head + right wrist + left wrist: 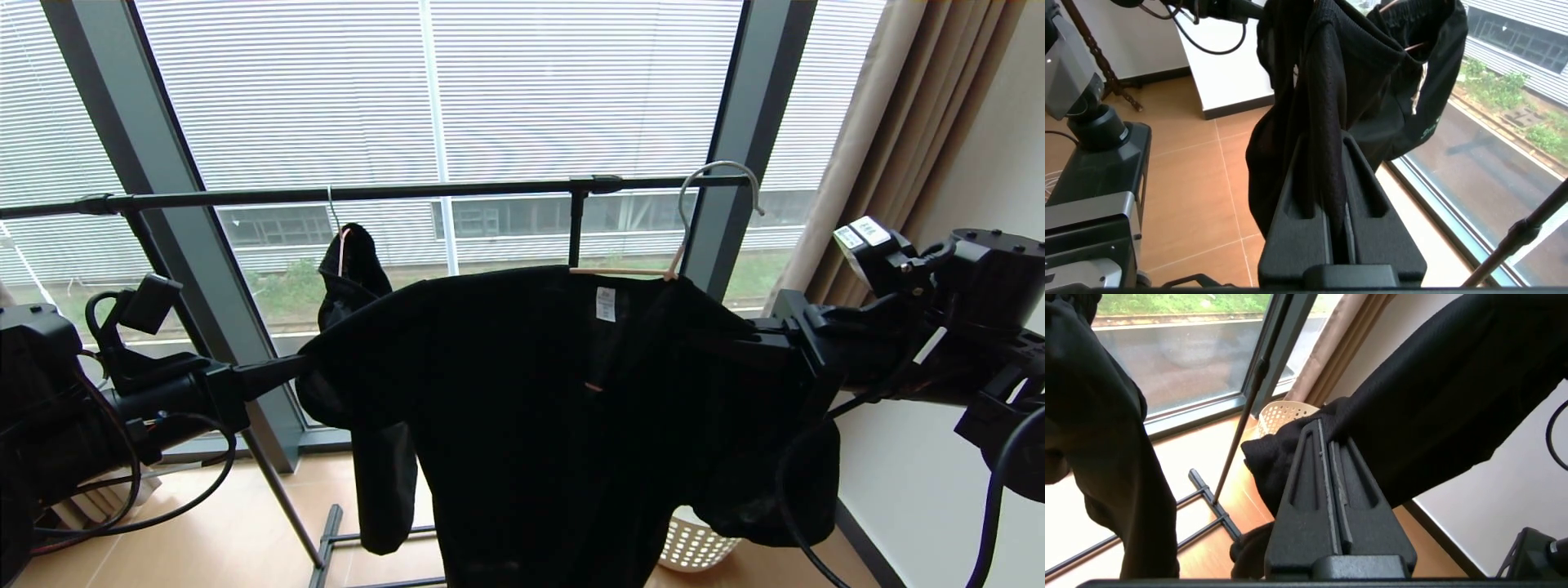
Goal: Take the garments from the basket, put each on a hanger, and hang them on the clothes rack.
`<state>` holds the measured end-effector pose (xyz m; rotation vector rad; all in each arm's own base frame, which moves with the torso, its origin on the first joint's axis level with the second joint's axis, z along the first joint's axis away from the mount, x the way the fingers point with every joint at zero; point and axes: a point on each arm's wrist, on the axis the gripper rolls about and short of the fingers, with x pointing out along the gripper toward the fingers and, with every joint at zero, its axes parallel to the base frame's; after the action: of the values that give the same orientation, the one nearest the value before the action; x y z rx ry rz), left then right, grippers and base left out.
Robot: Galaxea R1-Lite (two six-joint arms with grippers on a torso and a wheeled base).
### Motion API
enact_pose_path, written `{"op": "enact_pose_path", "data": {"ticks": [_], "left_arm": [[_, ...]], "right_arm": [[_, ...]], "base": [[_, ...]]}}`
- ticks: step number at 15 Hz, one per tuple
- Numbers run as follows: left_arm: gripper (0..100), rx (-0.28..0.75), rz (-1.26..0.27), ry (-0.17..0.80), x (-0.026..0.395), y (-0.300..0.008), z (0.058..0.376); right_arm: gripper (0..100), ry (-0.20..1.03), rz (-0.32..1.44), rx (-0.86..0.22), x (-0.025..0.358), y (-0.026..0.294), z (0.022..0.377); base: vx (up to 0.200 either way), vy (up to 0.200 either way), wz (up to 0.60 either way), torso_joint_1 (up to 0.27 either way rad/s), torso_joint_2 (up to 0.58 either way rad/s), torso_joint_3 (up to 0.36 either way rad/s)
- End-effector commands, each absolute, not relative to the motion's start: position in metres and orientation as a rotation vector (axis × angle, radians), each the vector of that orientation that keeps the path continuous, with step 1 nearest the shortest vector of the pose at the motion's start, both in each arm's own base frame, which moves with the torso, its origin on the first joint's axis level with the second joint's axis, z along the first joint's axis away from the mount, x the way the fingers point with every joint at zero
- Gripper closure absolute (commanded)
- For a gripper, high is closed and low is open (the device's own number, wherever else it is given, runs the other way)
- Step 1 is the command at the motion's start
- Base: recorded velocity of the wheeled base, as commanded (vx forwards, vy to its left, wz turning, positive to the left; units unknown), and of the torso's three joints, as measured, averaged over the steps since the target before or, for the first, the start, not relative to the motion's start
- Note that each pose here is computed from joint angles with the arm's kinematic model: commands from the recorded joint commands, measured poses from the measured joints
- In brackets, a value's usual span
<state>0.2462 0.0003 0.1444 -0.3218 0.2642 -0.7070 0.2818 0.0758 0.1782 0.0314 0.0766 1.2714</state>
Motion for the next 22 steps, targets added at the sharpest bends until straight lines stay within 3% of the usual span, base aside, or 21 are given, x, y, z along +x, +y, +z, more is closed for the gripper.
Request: {"op": "enact_pose_path", "data": {"ticks": [1,22], "left_arm": [[100,-0.322,-0.707,0.263,0.2462,0.0005,0.1446],[100,-0.324,-0.709,0.268,0.2461,0.0,0.1437]], "right_arm": [[100,0.075,1.265,0.032,0.2846,0.0741,0.1746],[100,0.062,1.273,0.028,0.2868,0.0653,0.1754]], "base": [[0.0,0.0,0.0,0.0,0.0,0.0],[0.0,0.0,0.0,0.0,0.0,0.0]]}}
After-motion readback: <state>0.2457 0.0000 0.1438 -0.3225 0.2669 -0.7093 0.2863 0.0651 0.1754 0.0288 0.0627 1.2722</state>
